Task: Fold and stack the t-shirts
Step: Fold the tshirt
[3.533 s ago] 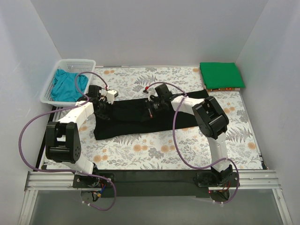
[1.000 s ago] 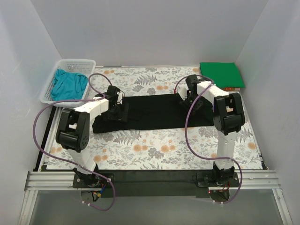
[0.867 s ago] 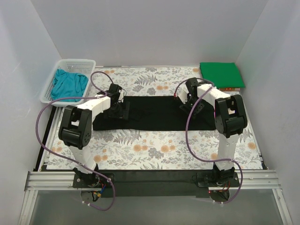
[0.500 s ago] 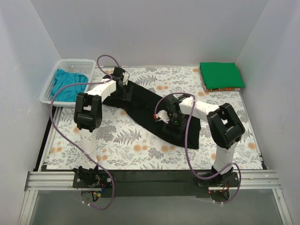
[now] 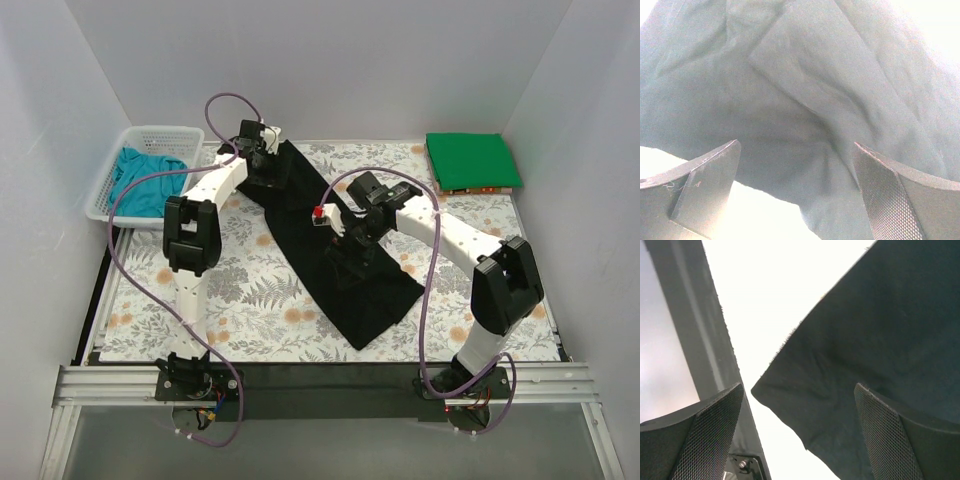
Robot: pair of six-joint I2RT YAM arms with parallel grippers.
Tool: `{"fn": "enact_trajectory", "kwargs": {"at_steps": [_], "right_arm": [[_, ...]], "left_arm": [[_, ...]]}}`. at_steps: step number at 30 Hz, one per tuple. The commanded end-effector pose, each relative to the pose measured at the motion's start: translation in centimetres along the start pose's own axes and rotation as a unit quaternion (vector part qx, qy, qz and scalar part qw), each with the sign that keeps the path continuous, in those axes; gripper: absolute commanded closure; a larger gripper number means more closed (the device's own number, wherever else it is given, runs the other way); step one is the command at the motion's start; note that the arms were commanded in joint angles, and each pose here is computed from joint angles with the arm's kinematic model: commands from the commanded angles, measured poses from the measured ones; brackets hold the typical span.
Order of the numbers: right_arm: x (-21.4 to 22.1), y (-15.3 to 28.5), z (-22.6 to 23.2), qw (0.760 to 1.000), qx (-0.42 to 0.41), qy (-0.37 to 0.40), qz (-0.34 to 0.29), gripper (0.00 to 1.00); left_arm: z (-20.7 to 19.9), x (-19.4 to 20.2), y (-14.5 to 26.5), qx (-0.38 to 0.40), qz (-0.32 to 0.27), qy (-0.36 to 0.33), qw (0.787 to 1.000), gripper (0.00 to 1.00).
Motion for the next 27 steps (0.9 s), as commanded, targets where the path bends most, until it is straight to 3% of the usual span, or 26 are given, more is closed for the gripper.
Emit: {"fn": "enact_trajectory", "kwargs": {"at_steps": [1, 3, 4, 11, 20, 27], "right_arm": [[2.7, -0.6, -1.8, 0.999, 0.004, -0.034, 0.028, 0.02], [3.9, -1.2, -3.5, 0.998, 0.019, -0.052, 0.039, 0.02], [4.1, -1.4, -4.1, 0.997, 0.028, -0.062, 0.040, 0.02], [6.5, -3.6, -6.7, 0.988, 0.043, -0.131, 0.067, 0.02], [11.4, -7.3, -2.6, 0.975, -0.043, -0.177, 0.127, 0.02], [9.4, -7.7, 1.9, 0.978, -0.114, -0.137, 0.106, 0.02]], "left_arm": [[1.0, -3.7, 7.1, -0.021, -0.065, -0.057, 0.996, 0.06], [0.9, -3.1, 8.5, 0.013, -0.066, -0.069, 0.995, 0.04], [1.1, -2.8, 9.1, 0.054, -0.074, -0.051, 0.994, 0.04], [-1.2, -0.8, 9.0, 0.119, -0.053, 0.056, 0.990, 0.11], [-1.8, 0.4, 5.4, 0.133, -0.032, 0.125, 0.983, 0.14], [-0.3, 2.2, 1.7, 0.096, -0.003, 0.137, 0.986, 0.14]]}}
Point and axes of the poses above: each gripper's point midway between its finger pads, its own y axis back along the fingers, its own z axis along the line the jaws close on, x = y × z, the point moved 1 cm from there along y, back along the fingers, and after that the axes turned 9 degrees about -y, right-handed, at the moved point
